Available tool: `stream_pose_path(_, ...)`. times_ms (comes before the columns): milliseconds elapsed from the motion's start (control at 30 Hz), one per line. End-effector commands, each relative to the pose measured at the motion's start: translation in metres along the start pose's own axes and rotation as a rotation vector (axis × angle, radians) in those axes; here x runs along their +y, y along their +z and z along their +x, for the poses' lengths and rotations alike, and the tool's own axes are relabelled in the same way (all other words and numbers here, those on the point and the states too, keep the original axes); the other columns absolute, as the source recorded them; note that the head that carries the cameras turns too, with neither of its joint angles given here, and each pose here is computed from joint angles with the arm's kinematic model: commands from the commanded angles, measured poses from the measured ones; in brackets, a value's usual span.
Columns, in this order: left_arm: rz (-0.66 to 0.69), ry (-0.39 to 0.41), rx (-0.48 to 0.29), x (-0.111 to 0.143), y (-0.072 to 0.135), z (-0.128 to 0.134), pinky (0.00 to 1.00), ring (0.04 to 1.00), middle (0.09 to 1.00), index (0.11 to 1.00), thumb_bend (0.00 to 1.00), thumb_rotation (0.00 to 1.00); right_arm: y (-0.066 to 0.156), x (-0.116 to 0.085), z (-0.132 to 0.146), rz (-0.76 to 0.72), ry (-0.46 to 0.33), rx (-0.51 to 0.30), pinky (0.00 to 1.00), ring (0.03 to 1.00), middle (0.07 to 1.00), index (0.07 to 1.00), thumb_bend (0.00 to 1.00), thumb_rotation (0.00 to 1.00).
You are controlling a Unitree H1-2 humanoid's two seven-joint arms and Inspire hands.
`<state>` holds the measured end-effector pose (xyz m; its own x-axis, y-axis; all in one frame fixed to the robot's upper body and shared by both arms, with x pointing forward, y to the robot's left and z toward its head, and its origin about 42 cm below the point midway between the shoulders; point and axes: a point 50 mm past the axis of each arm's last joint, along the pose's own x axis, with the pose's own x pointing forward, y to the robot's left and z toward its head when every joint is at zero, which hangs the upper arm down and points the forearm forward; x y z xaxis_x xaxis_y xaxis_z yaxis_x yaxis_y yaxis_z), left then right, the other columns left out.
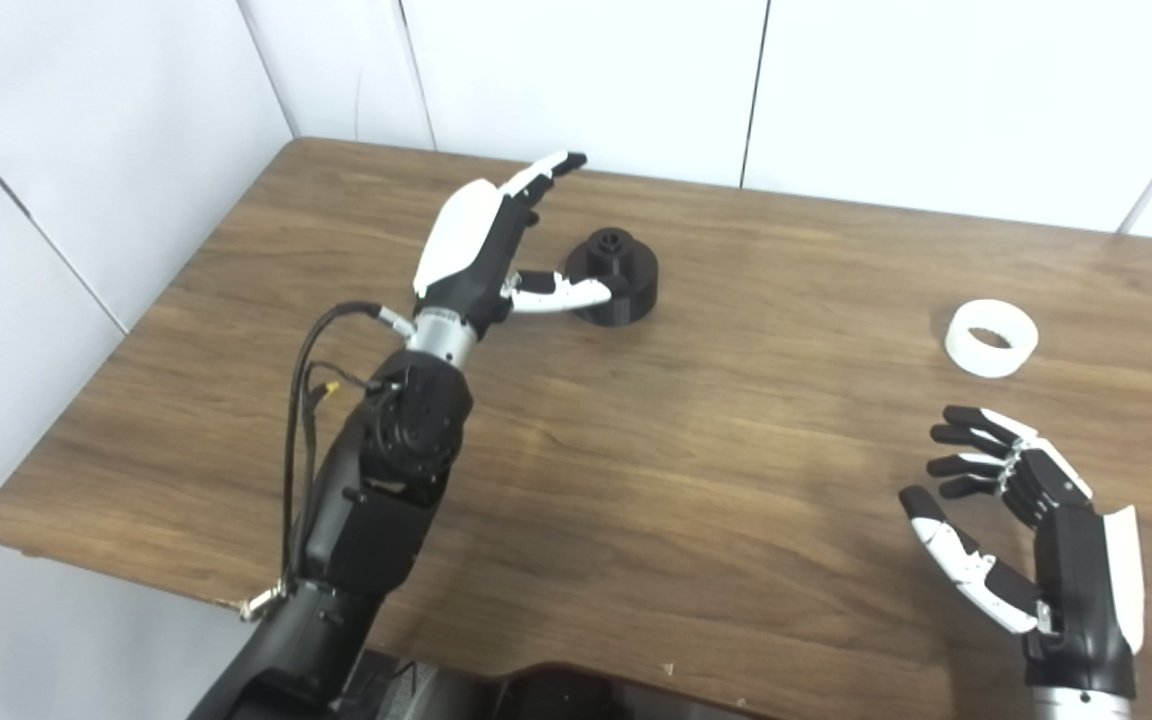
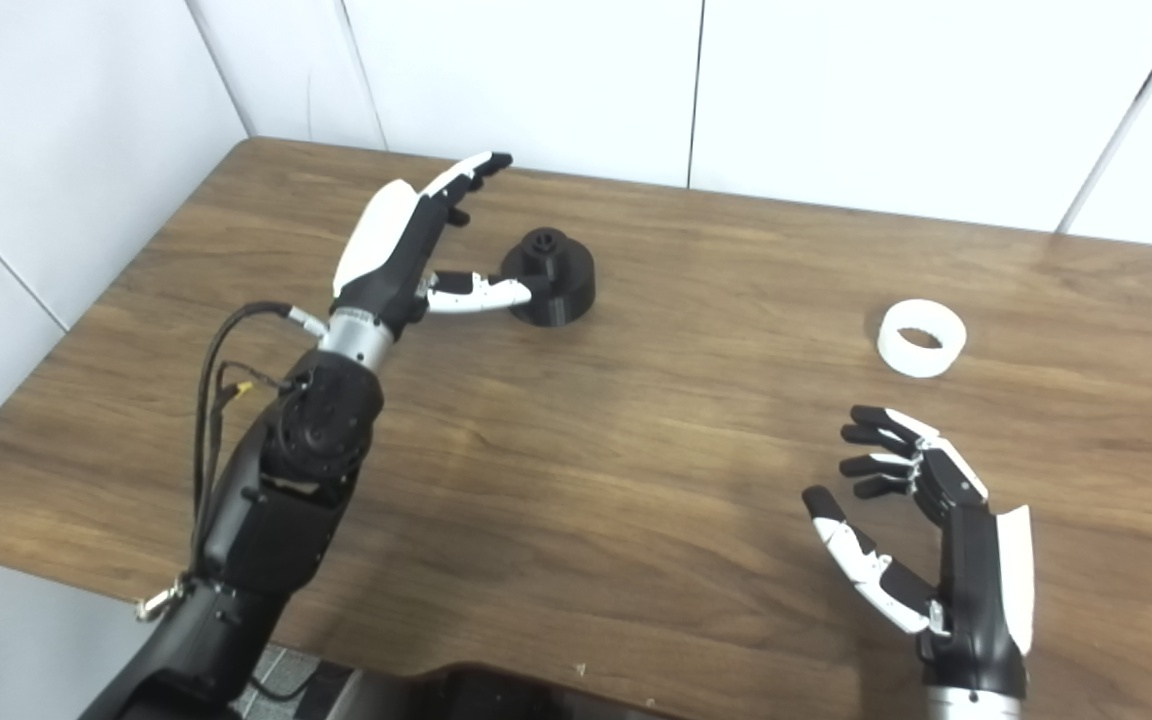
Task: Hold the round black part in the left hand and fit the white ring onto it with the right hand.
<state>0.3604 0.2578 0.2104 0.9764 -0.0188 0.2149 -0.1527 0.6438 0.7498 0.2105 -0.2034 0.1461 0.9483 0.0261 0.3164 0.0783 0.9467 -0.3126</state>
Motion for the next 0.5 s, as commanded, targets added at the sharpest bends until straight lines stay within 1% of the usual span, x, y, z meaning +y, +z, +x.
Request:
stream_pose_path(0, 0.068, 0.062, -0.035, 0.016, 0.009, 0.021, 0.77, 0.912, 0.921, 0.873, 0.87, 0.34, 0.008, 0.012, -0.007, 0.057, -0.033, -0.021, 0.49, 0.577, 0.672, 0.711, 0.54, 0.25)
stream_pose_path(133, 0.138, 0.049, -0.020, 0.014, 0.004, 0.035, 0.80, 0.936, 0.937, 0.861, 0.89, 0.38, 0.008, 0.013, -0.007, 0.058, -0.037, -0.020, 0.49, 0.573, 0.670, 0.709, 0.54, 0.25)
stream_pose_path(267, 0.193, 0.024, -0.007, 0.010, -0.004, 0.047, 0.85, 0.951, 0.951, 0.860, 0.90, 0.42, 0.007, 0.013, -0.007, 0.051, -0.040, -0.021, 0.49, 0.575, 0.672, 0.710, 0.55, 0.27)
stream_pose_path(300, 0.213, 0.011, 0.005, 0.008, -0.007, 0.049, 0.87, 0.968, 0.968, 0.863, 0.92, 0.43, 0.007, 0.014, -0.008, 0.052, -0.040, -0.021, 0.49, 0.573, 0.671, 0.710, 0.55, 0.27)
stream_pose_path(400, 0.241, -0.021, 0.034, 0.003, -0.014, 0.054, 0.86, 0.978, 0.976, 0.857, 0.94, 0.42, 0.008, 0.015, -0.008, 0.059, -0.040, -0.024, 0.48, 0.570, 0.671, 0.709, 0.54, 0.25)
stream_pose_path(467, 0.256, -0.048, 0.057, -0.002, -0.020, 0.055, 0.86, 0.994, 0.991, 0.860, 0.96, 0.42, 0.008, 0.015, -0.008, 0.052, -0.044, -0.022, 0.48, 0.567, 0.669, 0.708, 0.54, 0.25)
